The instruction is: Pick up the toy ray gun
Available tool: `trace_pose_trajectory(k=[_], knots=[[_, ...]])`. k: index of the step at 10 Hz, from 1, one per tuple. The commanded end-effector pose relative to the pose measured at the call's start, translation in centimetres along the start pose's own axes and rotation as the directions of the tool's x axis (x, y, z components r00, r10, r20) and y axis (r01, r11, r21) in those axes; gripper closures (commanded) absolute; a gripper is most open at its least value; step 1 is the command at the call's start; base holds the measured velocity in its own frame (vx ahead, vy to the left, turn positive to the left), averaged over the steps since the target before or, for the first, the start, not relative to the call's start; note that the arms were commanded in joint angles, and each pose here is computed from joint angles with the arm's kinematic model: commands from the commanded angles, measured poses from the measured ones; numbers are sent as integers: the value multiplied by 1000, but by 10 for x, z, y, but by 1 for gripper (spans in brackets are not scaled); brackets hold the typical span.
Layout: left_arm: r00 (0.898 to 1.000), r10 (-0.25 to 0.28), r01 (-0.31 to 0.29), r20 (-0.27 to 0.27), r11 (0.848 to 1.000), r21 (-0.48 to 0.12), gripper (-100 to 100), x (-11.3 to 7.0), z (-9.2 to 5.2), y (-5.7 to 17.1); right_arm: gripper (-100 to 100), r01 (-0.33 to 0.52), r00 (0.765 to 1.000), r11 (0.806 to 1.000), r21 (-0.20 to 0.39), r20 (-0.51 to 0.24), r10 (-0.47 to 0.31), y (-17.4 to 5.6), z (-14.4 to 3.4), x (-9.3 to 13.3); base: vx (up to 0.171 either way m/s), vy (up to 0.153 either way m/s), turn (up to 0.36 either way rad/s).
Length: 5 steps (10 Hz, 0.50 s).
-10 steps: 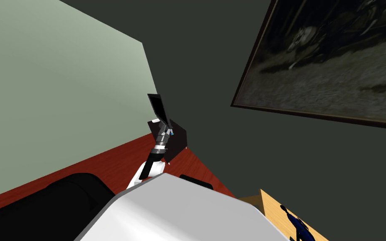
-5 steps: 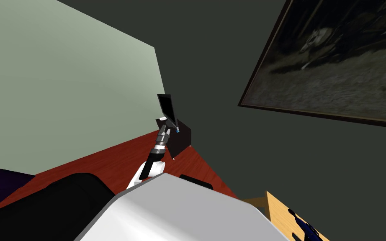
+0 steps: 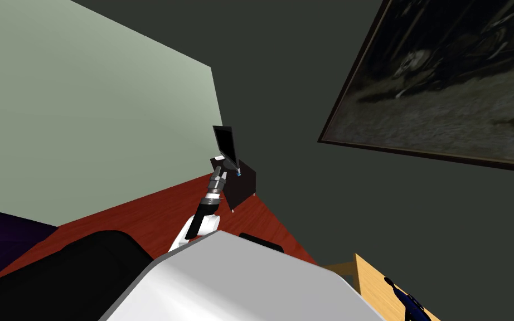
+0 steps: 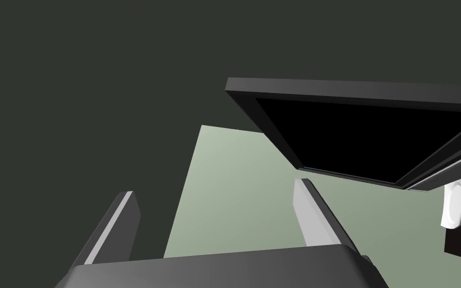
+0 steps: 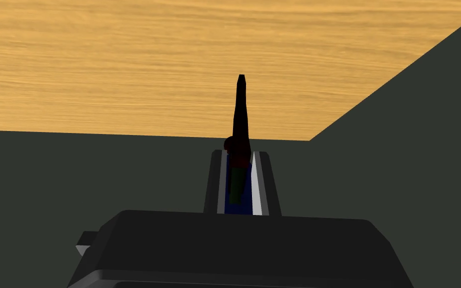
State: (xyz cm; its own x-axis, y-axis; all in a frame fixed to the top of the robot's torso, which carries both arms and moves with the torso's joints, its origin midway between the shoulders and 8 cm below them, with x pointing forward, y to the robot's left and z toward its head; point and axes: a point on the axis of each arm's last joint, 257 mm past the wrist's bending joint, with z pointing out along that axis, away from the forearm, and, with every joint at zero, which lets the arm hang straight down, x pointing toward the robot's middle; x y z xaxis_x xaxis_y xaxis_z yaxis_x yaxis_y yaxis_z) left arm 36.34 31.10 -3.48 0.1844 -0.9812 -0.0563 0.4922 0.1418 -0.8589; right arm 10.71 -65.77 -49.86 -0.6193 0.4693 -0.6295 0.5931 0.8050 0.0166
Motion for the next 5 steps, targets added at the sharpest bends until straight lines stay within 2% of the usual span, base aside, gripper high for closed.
trace_pose_trajectory(k=[1,2,3,4,5], knots=[[1000,0,0,0,1000,0,0,0,0,0,100,0,1000,1000,0,0,0,0,0,0,0,0,0],[1000,0,0,0,1000,0,0,0,0,0,100,0,1000,1000,0,0,0,0,0,0,0,0,0],[1000,0,0,0,1000,0,0,0,0,0,0,0,1000,1000,0,0,0,0,0,0,0,0,0],[1000,0,0,0,1000,0,0,0,0,0,100,11,1000,1000,-7,-3,-11,2,-4,3,65,-19,-156],[1000,0,0,0,1000,0,0,0,0,0,100,32,999,999,-25,-6,-32,7,-9,10,138,-34,-278]])
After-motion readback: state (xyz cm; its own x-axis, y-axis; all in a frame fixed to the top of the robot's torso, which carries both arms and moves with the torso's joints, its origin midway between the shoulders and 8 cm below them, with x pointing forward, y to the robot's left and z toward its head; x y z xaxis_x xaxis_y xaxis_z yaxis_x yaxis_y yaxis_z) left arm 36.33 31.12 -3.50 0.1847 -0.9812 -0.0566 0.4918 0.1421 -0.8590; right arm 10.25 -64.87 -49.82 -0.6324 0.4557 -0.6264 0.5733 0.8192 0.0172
